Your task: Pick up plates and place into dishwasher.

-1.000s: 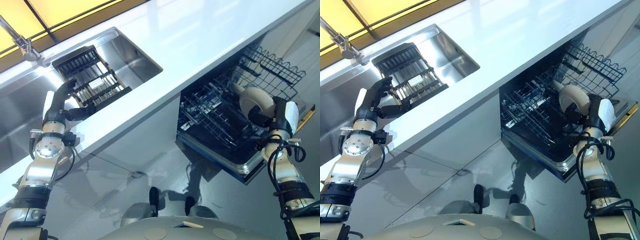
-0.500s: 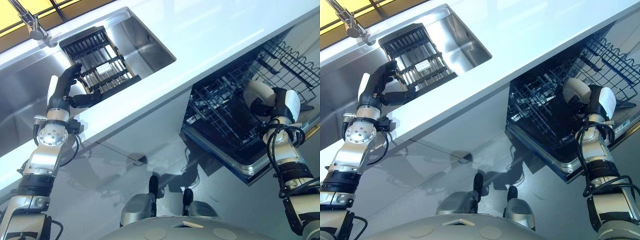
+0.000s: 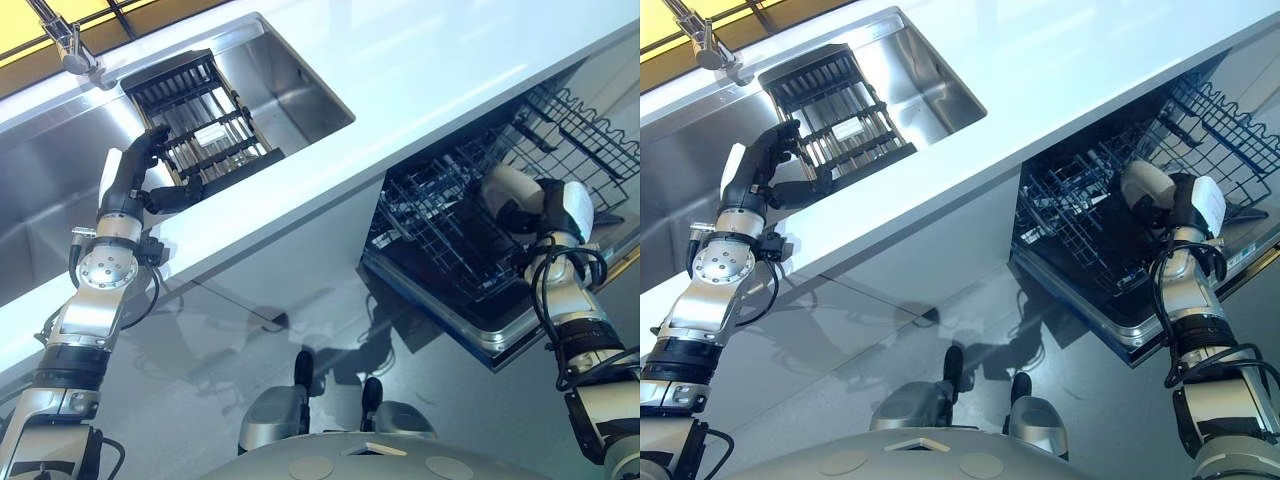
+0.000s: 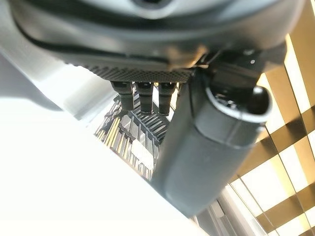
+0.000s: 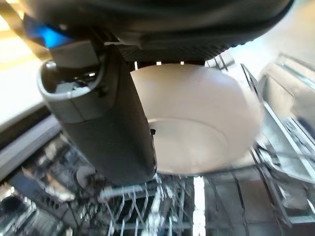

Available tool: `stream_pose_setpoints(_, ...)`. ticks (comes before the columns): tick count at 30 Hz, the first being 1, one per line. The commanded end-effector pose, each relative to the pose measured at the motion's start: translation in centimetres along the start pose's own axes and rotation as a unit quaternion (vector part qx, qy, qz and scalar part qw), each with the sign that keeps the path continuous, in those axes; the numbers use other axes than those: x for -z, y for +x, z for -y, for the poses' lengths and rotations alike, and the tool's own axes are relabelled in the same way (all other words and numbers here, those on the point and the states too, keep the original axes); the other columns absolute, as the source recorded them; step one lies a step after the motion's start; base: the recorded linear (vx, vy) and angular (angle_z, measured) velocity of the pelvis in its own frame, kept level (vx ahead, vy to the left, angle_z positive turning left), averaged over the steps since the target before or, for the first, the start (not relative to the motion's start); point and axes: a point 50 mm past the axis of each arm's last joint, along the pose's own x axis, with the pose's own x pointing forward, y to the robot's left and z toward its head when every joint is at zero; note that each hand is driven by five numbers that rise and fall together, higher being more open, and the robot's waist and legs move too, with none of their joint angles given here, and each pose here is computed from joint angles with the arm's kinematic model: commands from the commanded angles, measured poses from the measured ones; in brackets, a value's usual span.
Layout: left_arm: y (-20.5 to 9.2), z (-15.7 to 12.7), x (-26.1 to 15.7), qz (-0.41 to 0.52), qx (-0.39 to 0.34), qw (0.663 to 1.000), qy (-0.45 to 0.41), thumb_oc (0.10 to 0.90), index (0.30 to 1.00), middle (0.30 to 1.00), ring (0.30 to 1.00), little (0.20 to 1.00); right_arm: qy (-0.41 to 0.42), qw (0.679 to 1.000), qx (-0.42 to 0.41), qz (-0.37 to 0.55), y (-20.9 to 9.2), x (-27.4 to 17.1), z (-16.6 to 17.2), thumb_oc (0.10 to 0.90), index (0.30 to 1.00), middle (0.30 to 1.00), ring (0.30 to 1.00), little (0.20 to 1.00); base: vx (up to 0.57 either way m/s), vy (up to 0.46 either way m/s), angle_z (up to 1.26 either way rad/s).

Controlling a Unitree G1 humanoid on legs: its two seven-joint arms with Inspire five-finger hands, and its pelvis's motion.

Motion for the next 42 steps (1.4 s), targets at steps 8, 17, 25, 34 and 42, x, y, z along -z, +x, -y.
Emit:
stream_pose_setpoints(8,-0.2,-1.4,-0.1,0.005,-0.006,0.999,0.043,0.8,0.9,0.9,0.9,0.9,-0.016,0.999,-0.016,0.026,-0.9,0.3,-0.6,0.8,0.9,0.9,0.9,0.9,0.0,0.0,0.0)
stream_pose_setpoints(17,-0.3,-1.3,0.3,-0.001,-0.005,0.999,0.042,0.8,0.9,0.9,0.9,0.9,-0.011,0.998,-0.008,0.056,-1.2,-0.7,-0.6,0.8,0.9,0.9,0.9,0.9,0.0,0.0,0.0)
stream_pose_setpoints(25,-1.0,-1.2,0.8,-0.007,-0.011,0.999,0.037,0.8,0.9,0.9,0.9,0.9,0.05,0.985,0.09,0.142,-2.1,-3.9,1.6,0.8,0.9,0.9,0.9,0.9,0.0,0.008,0.0)
stream_pose_setpoints(34,-2.0,-1.6,1.9,-0.024,-0.026,0.999,0.029,0.8,0.9,0.9,0.9,0.9,0.09,0.952,0.181,0.23,-3.8,-5.7,5.1,0.8,0.9,0.9,0.9,0.9,0.0,0.022,-0.06)
stream_pose_setpoints(42,-2.7,-1.8,2.8,-0.04,-0.032,0.998,0.024,0.8,0.9,0.9,0.9,0.9,0.095,0.935,0.21,0.269,-5.2,-6.2,6.7,0.8,0.9,0.9,0.9,0.9,0.0,0.012,-0.09)
